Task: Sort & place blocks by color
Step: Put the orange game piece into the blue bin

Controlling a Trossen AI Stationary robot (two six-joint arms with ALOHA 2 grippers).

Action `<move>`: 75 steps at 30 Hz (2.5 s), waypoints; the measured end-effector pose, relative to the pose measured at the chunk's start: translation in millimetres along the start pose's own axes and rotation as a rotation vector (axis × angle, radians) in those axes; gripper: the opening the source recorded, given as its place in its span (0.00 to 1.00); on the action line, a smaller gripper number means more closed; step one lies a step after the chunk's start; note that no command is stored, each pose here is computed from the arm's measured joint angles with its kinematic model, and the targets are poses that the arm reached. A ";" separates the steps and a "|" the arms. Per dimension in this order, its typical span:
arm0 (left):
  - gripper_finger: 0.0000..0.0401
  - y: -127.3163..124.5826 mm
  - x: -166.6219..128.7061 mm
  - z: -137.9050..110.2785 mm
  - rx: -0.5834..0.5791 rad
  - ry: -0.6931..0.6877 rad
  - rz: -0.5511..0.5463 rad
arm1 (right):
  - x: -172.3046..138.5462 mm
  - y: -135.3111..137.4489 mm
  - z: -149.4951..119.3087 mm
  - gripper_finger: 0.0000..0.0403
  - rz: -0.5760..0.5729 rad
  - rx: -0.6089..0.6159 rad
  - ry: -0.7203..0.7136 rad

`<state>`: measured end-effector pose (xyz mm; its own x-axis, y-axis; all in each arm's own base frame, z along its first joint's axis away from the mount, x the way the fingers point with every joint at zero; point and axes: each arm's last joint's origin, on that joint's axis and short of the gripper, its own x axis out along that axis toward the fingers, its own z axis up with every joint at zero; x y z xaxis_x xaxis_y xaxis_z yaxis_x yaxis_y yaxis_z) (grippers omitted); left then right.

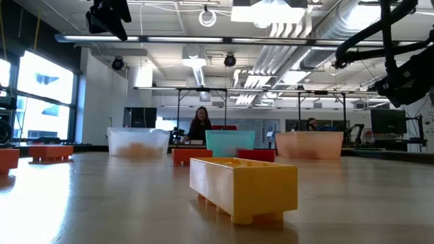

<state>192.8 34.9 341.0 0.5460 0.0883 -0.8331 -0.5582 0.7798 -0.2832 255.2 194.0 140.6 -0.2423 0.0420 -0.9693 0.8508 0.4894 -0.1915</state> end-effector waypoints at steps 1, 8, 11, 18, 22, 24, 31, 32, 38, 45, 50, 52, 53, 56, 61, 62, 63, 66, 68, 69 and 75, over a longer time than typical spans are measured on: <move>0.53 0.0 0.0 0.0 0.000 0.000 0.000 | -0.3 0.5 1.5 0.27 0.003 -0.003 0.007; 0.53 0.0 0.0 0.0 0.000 0.000 0.000 | -6.9 4.8 12.2 0.27 0.071 -0.010 0.013; 0.53 0.1 0.0 0.1 0.015 -0.001 0.001 | -14.5 6.3 18.1 0.27 0.132 -0.003 -0.012; 0.53 0.9 0.0 0.5 0.087 -0.015 0.029 | -39.2 9.8 41.1 0.27 0.315 0.044 -0.104; 0.53 1.8 -0.1 1.0 0.131 -0.031 0.062 | -53.7 8.2 57.6 0.27 0.400 0.095 -0.174; 0.53 2.1 -0.2 1.2 0.157 -0.036 0.075 | -60.3 6.8 65.8 0.27 0.434 0.115 -0.204; 0.53 2.6 -0.2 1.4 0.227 -0.040 0.093 | -80.0 3.8 95.8 0.27 0.550 0.148 -0.308; 0.53 2.6 -0.2 1.5 0.237 -0.040 0.093 | -82.2 3.7 101.1 0.27 0.565 0.149 -0.327; 0.53 2.7 -0.2 1.4 0.270 -0.039 0.095 | -93.4 3.2 134.0 0.27 0.651 0.131 -0.407; 0.53 2.7 -0.2 1.4 0.270 -0.039 0.095 | -105.8 -2.9 175.8 0.27 0.732 0.069 -0.507; 0.53 2.8 -0.2 1.5 0.264 -0.040 0.098 | -112.7 -13.9 207.2 0.27 0.761 0.003 -0.570; 0.53 2.8 -0.2 1.5 0.262 -0.040 0.098 | -114.9 -20.3 220.5 0.27 0.768 -0.021 -0.591; 0.53 2.7 -0.3 1.5 0.256 -0.040 0.098 | -116.0 -24.2 228.0 0.27 0.772 -0.029 -0.602; 0.53 3.0 -0.2 1.6 0.244 -0.041 0.098 | -118.7 -36.9 249.3 0.27 0.767 -0.045 -0.651; 0.53 3.1 -0.2 1.7 0.240 -0.041 0.099 | -122.6 -60.2 281.6 0.27 0.757 -0.035 -0.732; 0.53 3.1 -0.2 1.7 0.235 -0.042 0.099 | -123.1 -65.1 287.4 0.27 0.750 -0.031 -0.748; 0.53 3.2 -0.2 1.6 0.232 -0.042 0.099 | -123.5 -70.0 292.9 0.27 0.744 -0.028 -0.763; 0.53 3.2 -0.2 1.6 0.233 -0.042 0.099 | -123.0 -84.6 307.1 0.27 0.710 -0.025 -0.795; 0.53 3.2 -0.2 1.6 0.224 -0.042 0.099 | -121.6 -93.3 314.3 0.27 0.668 -0.051 -0.815; 0.53 3.2 -0.2 1.6 0.215 -0.042 0.098 | -120.6 -97.3 317.1 0.27 0.642 -0.065 -0.823; 0.53 3.2 -0.2 1.6 0.203 -0.042 0.098 | -112.9 -113.3 324.3 0.27 0.526 -0.113 -0.799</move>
<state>191.9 38.3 341.0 0.5237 0.1922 -0.8299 -0.4747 0.8748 -0.0970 337.4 -148.7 221.6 0.5821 -0.3056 -0.7535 0.7000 0.6599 0.2730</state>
